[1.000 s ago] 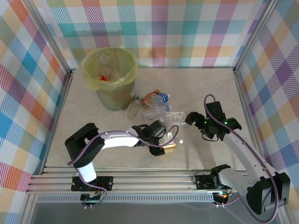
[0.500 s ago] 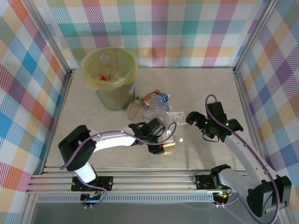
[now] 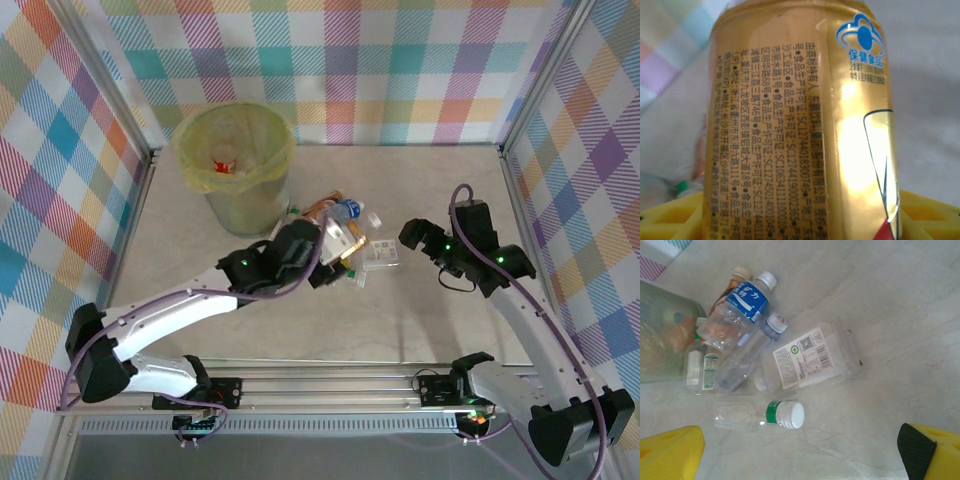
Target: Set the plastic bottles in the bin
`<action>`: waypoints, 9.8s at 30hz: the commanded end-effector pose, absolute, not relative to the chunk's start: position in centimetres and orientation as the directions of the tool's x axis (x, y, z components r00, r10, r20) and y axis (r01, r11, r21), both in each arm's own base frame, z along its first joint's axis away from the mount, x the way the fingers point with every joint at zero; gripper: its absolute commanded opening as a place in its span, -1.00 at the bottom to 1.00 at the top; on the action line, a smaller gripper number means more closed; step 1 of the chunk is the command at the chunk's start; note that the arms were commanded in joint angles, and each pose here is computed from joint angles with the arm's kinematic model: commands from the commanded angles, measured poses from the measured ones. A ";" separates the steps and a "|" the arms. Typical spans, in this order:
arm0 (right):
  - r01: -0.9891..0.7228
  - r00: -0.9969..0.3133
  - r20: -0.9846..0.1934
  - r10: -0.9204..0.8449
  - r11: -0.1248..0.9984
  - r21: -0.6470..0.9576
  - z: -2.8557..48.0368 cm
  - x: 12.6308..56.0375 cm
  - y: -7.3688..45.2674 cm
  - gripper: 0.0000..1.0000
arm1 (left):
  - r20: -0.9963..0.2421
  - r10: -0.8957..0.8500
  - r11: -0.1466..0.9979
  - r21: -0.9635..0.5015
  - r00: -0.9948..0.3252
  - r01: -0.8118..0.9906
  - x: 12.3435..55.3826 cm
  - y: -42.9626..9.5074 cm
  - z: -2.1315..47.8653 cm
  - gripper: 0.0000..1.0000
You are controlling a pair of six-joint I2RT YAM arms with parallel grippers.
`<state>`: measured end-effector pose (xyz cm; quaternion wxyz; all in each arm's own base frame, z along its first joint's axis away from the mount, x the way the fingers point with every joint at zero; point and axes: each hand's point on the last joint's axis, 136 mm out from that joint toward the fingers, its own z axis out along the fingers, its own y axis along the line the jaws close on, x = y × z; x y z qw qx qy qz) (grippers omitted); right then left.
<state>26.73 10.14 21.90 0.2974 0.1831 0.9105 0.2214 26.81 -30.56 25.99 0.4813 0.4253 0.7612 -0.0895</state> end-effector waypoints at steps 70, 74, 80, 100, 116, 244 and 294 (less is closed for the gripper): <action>0.165 -0.813 -0.405 0.419 0.833 0.529 20.3 26.8 11.6 0.99 | -0.964 -0.029 0.993 -0.059 -0.263 0.107 52.0 -10.5 33.4 0.32; 0.164 -0.812 -0.408 0.418 0.833 0.528 20.4 26.9 11.6 0.99 | -0.966 -0.010 0.995 -0.036 -0.260 0.093 51.7 -10.1 33.7 0.69; 0.161 -0.813 -0.409 0.413 0.836 0.524 20.5 27.1 11.6 0.99 | -0.974 -0.007 0.994 -0.032 -0.226 0.106 50.9 -10.1 35.5 0.86; 0.197 -0.830 -0.381 0.407 0.854 0.482 19.8 26.3 11.0 0.99 | -0.962 0.031 0.927 -0.074 -0.272 0.368 38.8 -16.4 41.2 0.88; 0.253 -0.859 -0.311 0.407 0.865 0.434 17.4 25.4 10.6 0.99 | -0.769 0.580 0.586 0.165 -0.269 0.793 28.6 -27.8 23.4 0.97; 0.250 -0.850 -0.301 0.432 0.834 0.492 16.5 26.1 11.6 0.99 | -0.909 0.104 0.990 0.056 -0.404 0.129 51.6 -9.7 35.6 -0.38; 0.019 -0.928 -0.318 0.192 0.880 0.475 16.9 33.6 14.6 0.99 | -0.915 -0.076 0.961 -0.173 -0.396 0.216 39.6 -14.3 36.4 1.00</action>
